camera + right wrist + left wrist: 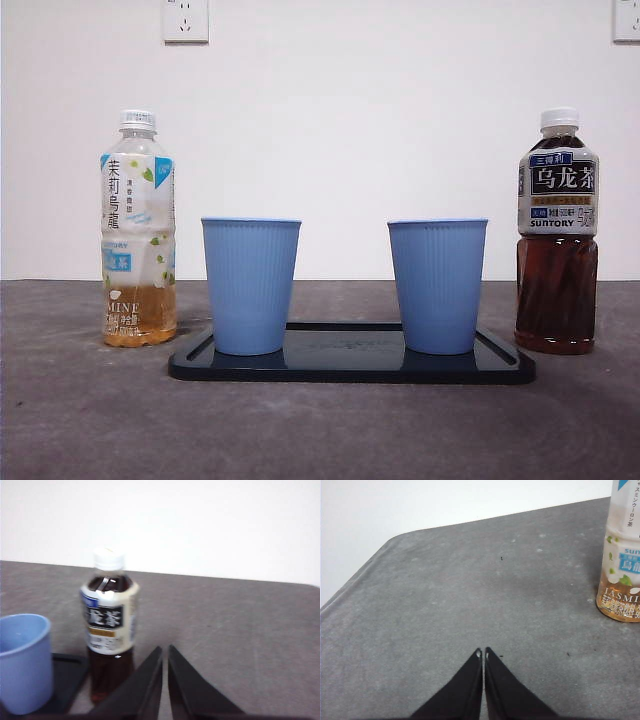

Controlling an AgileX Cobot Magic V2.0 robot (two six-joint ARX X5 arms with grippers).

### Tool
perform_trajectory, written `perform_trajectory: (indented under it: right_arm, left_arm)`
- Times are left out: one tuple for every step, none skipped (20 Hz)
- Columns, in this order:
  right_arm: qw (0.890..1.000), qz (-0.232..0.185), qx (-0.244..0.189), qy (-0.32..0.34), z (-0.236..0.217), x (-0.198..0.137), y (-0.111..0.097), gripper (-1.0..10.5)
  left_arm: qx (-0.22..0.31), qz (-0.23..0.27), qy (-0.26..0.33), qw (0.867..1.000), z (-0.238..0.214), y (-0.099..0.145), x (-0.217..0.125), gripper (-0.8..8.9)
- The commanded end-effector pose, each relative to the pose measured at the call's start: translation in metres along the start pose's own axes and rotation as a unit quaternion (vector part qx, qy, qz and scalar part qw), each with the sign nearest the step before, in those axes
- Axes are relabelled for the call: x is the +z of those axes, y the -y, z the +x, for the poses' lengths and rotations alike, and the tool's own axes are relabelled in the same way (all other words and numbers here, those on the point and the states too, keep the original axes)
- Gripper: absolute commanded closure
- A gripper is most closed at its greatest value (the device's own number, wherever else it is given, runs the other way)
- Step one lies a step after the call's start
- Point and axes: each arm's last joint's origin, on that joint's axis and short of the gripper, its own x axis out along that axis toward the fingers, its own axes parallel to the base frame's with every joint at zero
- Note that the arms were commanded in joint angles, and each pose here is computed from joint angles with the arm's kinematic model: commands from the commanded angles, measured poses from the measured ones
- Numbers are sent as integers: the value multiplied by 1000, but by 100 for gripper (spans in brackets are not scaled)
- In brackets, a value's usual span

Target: Pour the drink into the cup

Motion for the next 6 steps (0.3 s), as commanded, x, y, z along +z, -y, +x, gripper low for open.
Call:
perform_trajectory:
  right_arm:
    - [1000, -11, -11, 14, 0, -8, 2, 930]
    - [1000, -12, -14, 17, 0, -12, 2, 931]
    - [1000, -12, -17, 18, 1, -16, 3, 930]
    - [1000, -11, -19, 17, 1, -20, 3, 930]
    - [1000, -11, -20, 16, 2, -23, 3, 931]
    - [1000, -11, -21, 14, 2, -26, 4, 931]
  left_arm:
    - [0, 3, -12, 1000, 2, 1, -6, 806]
    - [0, 3, -12, 1000, 2, 1, -6, 806]
    - [0, 3, -12, 1000, 2, 1, -6, 806]
    - [0, 3, -12, 1000, 2, 1, -6, 806]
    - [0, 3, -12, 1000, 2, 1, -6, 806]
    - [0, 3, -12, 1000, 2, 1, -6, 806]
